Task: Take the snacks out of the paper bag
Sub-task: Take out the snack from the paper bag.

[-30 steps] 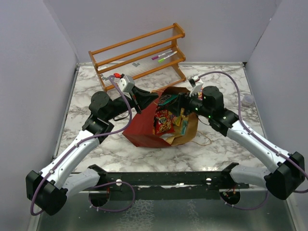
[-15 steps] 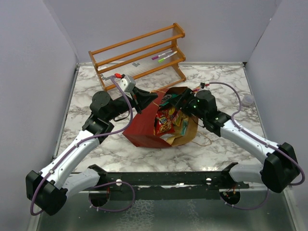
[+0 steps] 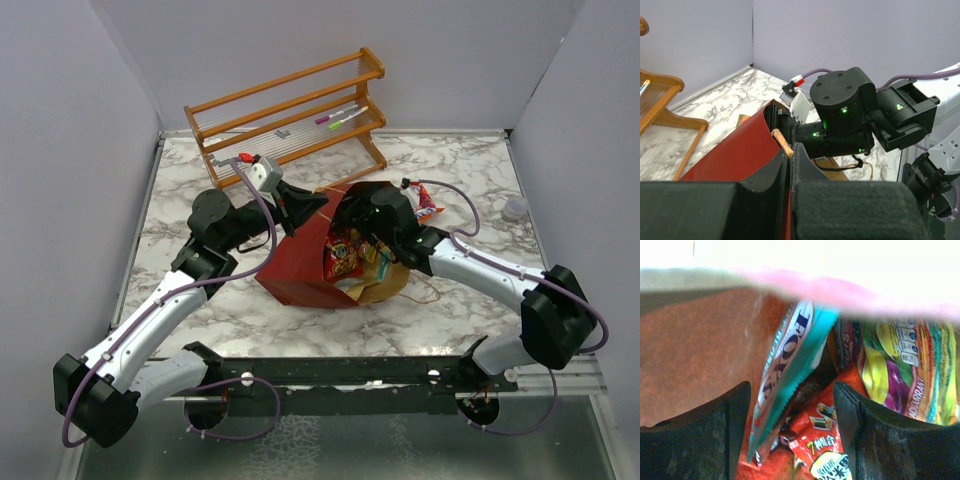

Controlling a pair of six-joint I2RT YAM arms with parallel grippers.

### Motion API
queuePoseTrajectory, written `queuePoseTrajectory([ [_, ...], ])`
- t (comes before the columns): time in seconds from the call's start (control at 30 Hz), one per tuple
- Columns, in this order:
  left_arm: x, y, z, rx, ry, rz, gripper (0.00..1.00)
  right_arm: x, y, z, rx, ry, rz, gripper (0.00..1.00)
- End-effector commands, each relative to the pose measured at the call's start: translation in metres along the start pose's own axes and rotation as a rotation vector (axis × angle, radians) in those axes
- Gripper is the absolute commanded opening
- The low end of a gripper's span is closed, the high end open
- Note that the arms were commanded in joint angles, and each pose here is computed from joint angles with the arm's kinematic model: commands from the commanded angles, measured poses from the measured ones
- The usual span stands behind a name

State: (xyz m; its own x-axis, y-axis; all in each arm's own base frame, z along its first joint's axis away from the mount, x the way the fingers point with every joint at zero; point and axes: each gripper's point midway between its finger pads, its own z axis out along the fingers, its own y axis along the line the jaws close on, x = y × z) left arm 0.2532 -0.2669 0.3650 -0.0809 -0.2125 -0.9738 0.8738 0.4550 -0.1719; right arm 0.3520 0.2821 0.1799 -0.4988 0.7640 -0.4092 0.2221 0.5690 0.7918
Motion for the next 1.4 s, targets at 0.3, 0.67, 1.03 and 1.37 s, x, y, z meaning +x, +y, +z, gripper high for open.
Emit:
queuePoseTrajectory([
  [0.3, -0.013, -0.003, -0.002, -0.008, -0.034, 0.037, 0.0, -0.016, -0.003, 0.017, 0.046, -0.13, 0.05, 0.38],
  [0.67, -0.013, 0.004, -0.003, -0.051, -0.032, 0.041, 0.0, -0.008, 0.013, 0.01, -0.059, -0.072, 0.006, 0.14],
  [1.03, -0.011, 0.011, -0.004, -0.09, -0.024, 0.045, 0.0, -0.03, 0.036, -0.029, -0.168, -0.114, -0.06, 0.01],
  [1.37, -0.011, 0.019, -0.005, -0.135, -0.022, 0.046, 0.0, -0.049, 0.059, -0.073, -0.265, -0.13, -0.081, 0.01],
])
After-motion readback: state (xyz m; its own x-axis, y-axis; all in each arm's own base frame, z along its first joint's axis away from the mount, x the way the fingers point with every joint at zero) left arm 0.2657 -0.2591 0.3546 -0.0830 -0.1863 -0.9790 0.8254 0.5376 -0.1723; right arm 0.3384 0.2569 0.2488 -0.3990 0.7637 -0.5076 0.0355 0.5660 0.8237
